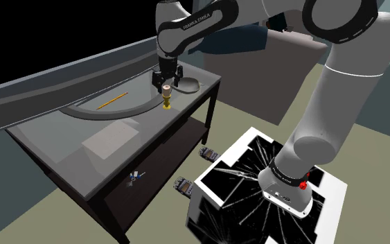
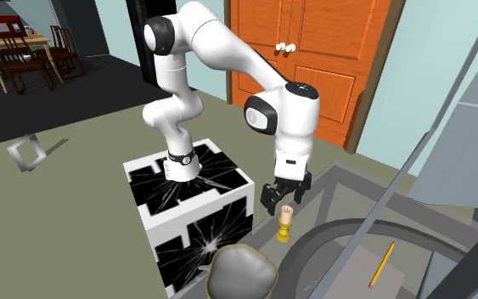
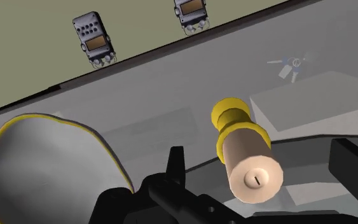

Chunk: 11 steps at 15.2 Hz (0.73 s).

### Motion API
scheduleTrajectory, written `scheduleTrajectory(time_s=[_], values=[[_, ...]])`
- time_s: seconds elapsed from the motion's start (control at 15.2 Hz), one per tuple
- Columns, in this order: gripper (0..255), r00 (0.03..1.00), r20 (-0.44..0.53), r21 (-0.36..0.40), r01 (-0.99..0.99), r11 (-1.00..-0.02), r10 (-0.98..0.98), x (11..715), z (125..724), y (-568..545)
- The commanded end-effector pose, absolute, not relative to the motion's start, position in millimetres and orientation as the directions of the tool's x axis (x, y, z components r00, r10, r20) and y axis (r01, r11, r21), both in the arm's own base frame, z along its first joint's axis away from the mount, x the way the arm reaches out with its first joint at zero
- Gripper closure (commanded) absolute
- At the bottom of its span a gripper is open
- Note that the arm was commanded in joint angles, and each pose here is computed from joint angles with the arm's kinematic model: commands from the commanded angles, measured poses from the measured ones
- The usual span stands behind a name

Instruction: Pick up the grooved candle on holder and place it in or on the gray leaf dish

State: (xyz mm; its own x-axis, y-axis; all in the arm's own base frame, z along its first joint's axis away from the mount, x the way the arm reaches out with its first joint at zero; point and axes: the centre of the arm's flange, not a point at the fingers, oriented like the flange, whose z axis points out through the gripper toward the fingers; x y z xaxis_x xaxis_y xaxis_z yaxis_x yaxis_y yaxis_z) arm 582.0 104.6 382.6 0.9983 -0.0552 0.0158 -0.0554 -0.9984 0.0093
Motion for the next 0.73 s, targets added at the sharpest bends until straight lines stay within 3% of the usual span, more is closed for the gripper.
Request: scheduleTrajectory(time_s=[0.0, 0.59, 0.66], values=[[0, 0.998, 0.016, 0.009, -0.055, -0.998, -0.055, 582.2, 371.1, 104.2], [0, 0.998, 0.016, 0.009, -0.055, -0.998, -0.055, 582.3, 362.8, 104.1], [255, 0.998, 0.016, 0.009, -0.055, -0.998, -0.055, 582.3, 362.8, 104.1]])
